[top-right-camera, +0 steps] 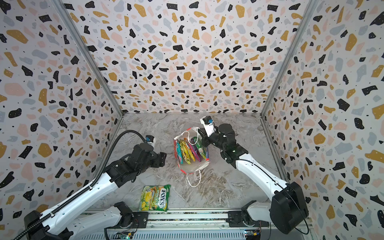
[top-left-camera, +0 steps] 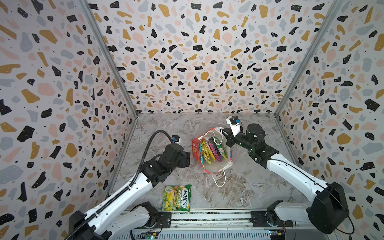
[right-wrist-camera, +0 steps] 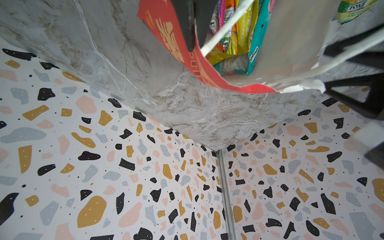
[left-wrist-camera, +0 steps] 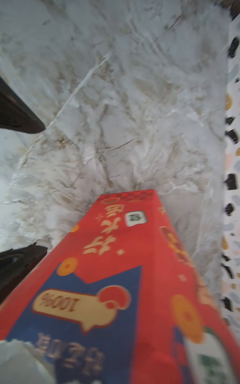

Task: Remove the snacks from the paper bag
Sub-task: 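Carry the green Fox's candy bag with the left gripper toward the robot, then lower the Fox's bag onto the table with the left gripper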

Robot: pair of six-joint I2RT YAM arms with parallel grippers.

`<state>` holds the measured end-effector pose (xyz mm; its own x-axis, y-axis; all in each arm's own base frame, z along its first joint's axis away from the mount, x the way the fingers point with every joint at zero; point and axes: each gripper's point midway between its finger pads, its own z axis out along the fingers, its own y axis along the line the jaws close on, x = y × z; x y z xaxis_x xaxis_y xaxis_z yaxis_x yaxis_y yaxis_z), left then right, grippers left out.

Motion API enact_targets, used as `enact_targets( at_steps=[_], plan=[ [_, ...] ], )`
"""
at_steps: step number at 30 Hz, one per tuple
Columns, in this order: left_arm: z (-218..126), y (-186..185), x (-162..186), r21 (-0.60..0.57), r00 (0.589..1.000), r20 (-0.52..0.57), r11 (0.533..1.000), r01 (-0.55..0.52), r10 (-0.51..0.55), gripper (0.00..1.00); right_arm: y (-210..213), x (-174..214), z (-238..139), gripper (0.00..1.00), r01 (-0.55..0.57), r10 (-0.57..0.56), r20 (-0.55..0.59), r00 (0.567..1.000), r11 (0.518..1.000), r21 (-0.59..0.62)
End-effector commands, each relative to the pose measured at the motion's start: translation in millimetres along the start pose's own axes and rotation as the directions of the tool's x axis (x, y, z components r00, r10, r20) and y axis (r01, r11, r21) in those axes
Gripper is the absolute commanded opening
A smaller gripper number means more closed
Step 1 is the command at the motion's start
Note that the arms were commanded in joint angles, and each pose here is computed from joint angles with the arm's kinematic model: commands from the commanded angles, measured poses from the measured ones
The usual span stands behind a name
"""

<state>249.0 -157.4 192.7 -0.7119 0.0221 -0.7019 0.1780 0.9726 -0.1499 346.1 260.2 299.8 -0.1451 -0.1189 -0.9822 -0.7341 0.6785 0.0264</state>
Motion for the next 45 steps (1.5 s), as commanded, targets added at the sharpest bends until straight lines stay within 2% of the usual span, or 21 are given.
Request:
enact_targets(
  at_steps=[1, 3, 7, 10, 13, 16, 22, 27, 30, 33, 37, 41, 42, 45],
  plan=[
    [-8, 12, 59, -0.085, 0.974, -0.191, 0.991, 0.104, -0.119, 0.99, -8, -33, -7, 0.0, -0.001, -0.002, 0.087, 0.996, 1.0, 0.029],
    [-5, 15, 89, -0.112, 0.953, -0.266, 0.987, 0.117, -0.144, 1.0, -8, -32, -6, 0.0, -0.002, 0.0, 0.084, 0.996, 1.0, 0.028],
    [-10, 27, 128, -0.154, 0.916, -0.325, 0.969, 0.195, -0.235, 1.0, -8, -33, -8, 0.0, -0.003, 0.0, 0.088, 0.996, 1.0, 0.026],
    [-11, 30, 155, -0.154, 0.891, -0.387, 0.97, 0.19, -0.236, 1.0, -9, -31, -9, 0.0, -0.004, 0.001, 0.087, 0.996, 1.0, 0.029],
    [-10, 26, 165, -0.15, 0.898, -0.391, 0.977, 0.153, -0.201, 1.0, -10, -28, -9, 0.0, -0.007, 0.004, 0.081, 0.997, 0.999, 0.035],
    [-2, 22, 184, -0.144, 0.881, -0.431, 0.979, 0.145, -0.194, 1.0, -10, -28, -9, 0.0, -0.007, 0.004, 0.08, 0.997, 0.999, 0.034],
    [9, 27, 210, -0.157, 0.863, -0.47, 0.98, 0.125, -0.186, 0.95, -12, -27, -9, 0.0, -0.007, 0.003, 0.08, 0.997, 0.999, 0.041],
    [21, 31, 222, -0.168, 0.865, -0.473, 0.981, 0.101, -0.17, 0.9, -13, -23, -7, 0.0, -0.013, 0.01, 0.073, 0.997, 0.999, 0.04],
    [28, 38, 218, -0.196, 0.885, -0.442, 0.979, 0.063, -0.145, 0.86, -12, -23, -7, 0.0, -0.013, 0.01, 0.074, 0.997, 0.999, 0.037],
    [37, 37, 199, -0.208, 0.92, -0.375, 0.978, 0.035, -0.113, 0.82, -13, -24, -7, 0.0, -0.014, 0.011, 0.077, 0.997, 0.999, 0.038],
    [49, 40, 175, -0.247, 0.939, -0.336, 0.969, -0.017, -0.069, 0.81, -12, -24, -8, 0.0, -0.016, 0.013, 0.082, 0.997, 0.999, 0.037],
    [67, 48, 162, -0.233, 0.929, -0.33, 0.968, 0.093, -0.169, 0.77, -11, -26, -9, 0.0, -0.014, 0.012, 0.086, 0.996, 0.999, 0.033],
    [69, 44, 149, -0.216, 0.94, -0.299, 0.971, 0.098, -0.161, 0.76, -11, -26, -9, 0.0, -0.017, 0.014, 0.088, 0.996, 0.999, 0.033],
    [65, 47, 101, -0.273, 0.98, -0.181, 0.962, 0.031, -0.083, 0.76, -9, -28, -12, 0.0, -0.015, 0.012, 0.096, 0.995, 1.0, 0.027]
  ],
)
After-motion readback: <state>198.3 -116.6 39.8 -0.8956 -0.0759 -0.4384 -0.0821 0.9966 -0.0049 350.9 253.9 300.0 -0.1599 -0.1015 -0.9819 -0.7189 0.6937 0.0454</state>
